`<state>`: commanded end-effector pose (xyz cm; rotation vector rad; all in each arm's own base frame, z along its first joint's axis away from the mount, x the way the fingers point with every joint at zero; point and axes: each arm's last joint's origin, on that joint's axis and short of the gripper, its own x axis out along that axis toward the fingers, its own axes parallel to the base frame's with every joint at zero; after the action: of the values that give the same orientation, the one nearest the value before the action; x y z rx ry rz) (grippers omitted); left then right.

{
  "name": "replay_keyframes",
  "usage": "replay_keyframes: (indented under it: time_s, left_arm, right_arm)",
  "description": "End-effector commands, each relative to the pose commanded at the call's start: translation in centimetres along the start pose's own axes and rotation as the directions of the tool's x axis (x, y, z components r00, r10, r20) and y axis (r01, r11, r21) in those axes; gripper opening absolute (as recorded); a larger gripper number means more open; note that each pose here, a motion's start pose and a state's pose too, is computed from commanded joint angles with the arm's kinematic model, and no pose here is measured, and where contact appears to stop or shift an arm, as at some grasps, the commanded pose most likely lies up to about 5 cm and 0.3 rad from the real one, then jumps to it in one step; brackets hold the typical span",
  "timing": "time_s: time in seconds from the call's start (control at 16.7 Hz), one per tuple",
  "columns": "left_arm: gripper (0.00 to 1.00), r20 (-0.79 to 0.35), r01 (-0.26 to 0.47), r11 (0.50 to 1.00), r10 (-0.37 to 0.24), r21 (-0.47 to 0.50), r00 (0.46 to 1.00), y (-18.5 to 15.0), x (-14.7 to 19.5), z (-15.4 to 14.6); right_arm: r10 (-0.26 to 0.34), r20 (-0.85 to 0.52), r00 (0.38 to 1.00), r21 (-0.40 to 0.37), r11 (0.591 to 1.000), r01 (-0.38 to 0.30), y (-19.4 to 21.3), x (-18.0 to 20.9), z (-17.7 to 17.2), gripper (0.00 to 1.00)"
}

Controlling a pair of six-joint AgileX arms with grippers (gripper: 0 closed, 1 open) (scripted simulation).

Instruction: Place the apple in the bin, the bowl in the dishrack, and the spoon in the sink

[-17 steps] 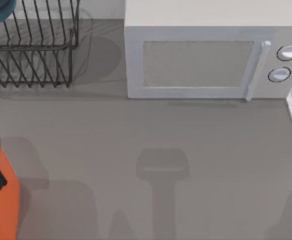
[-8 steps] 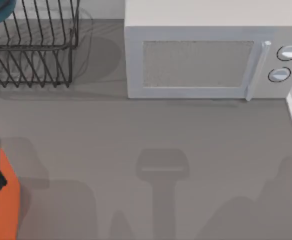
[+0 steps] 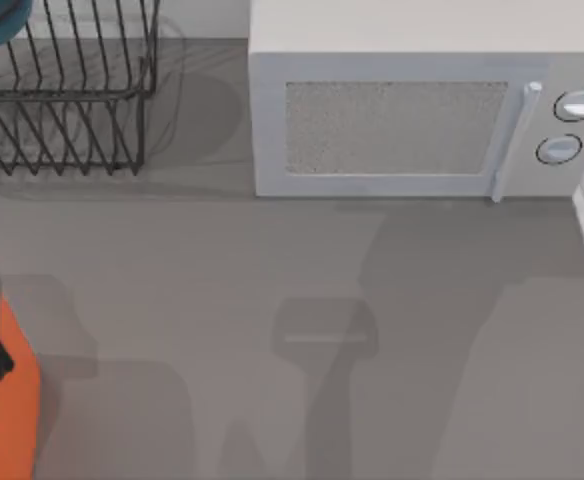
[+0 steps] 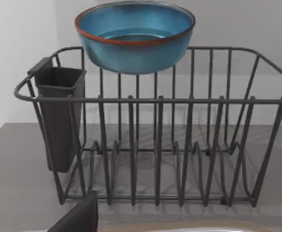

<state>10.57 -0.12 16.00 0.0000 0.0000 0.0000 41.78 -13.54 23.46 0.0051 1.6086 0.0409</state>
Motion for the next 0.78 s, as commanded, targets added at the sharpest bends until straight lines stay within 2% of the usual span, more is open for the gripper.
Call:
replay_keyframes:
  time_s: [0.18,0.36,0.78]
  left_arm:
    - [1.0,0.0,0.0,1.0,0.0,0.0,1.0,0.0,0.0,0.0]
    - [1.0,0.0,0.0,1.0,0.0,0.0,1.0,0.0,0.0,0.0]
    - [1.0,0.0,0.0,1.0,0.0,0.0,1.0,0.0,0.0,0.0]
  right_arm:
    - [-0.009,0.023,1.0,0.0,1.0,0.009,1.8,0.7,4.1,0.0]
    - [-0.016,0.045,0.999,0.002,1.0,0.016,3.8,1.9,6.8,0.0]
    - [-0.023,0.065,0.998,0.003,1.0,0.023,6.2,3.3,8.5,0.0]
